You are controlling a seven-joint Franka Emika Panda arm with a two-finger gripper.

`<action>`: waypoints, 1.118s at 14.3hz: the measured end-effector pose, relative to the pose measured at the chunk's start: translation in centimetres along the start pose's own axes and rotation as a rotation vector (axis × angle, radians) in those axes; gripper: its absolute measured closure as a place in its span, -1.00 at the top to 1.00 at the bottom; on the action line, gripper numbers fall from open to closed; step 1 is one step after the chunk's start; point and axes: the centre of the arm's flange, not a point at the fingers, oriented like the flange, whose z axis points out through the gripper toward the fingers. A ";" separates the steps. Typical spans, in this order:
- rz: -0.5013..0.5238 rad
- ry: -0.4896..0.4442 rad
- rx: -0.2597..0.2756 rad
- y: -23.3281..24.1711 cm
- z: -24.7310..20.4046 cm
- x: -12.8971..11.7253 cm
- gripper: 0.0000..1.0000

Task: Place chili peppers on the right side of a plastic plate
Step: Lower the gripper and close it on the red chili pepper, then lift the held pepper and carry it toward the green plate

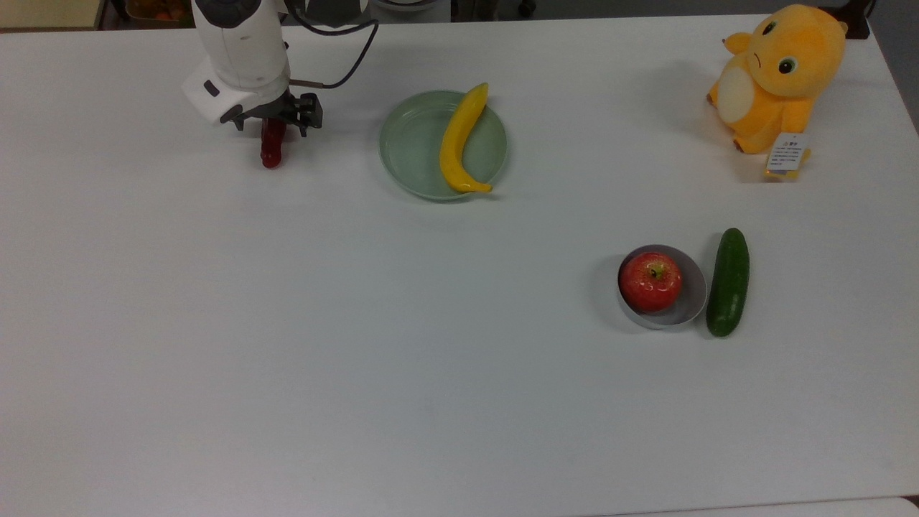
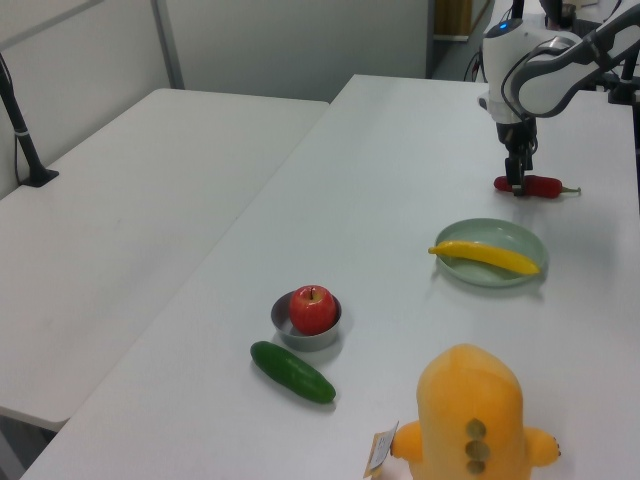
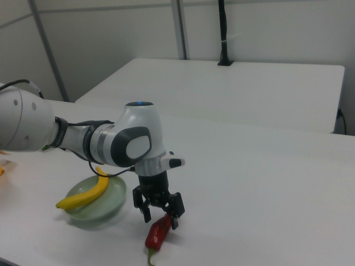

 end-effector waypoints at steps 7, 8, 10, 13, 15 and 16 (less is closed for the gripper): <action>-0.023 -0.013 -0.019 -0.4 0.6 0.2 -0.29; -0.024 -0.012 -0.021 -0.4 0.5 0.2 -0.36; -0.026 -0.012 -0.022 -0.4 0.5 0.2 -0.36; -0.033 -0.008 -0.025 -1.4 0.3 0.5 -0.36; -0.028 0.000 -0.026 -3.2 -0.1 0.9 -0.36; -0.025 0.004 -0.027 -4.1 -0.3 1.1 -0.36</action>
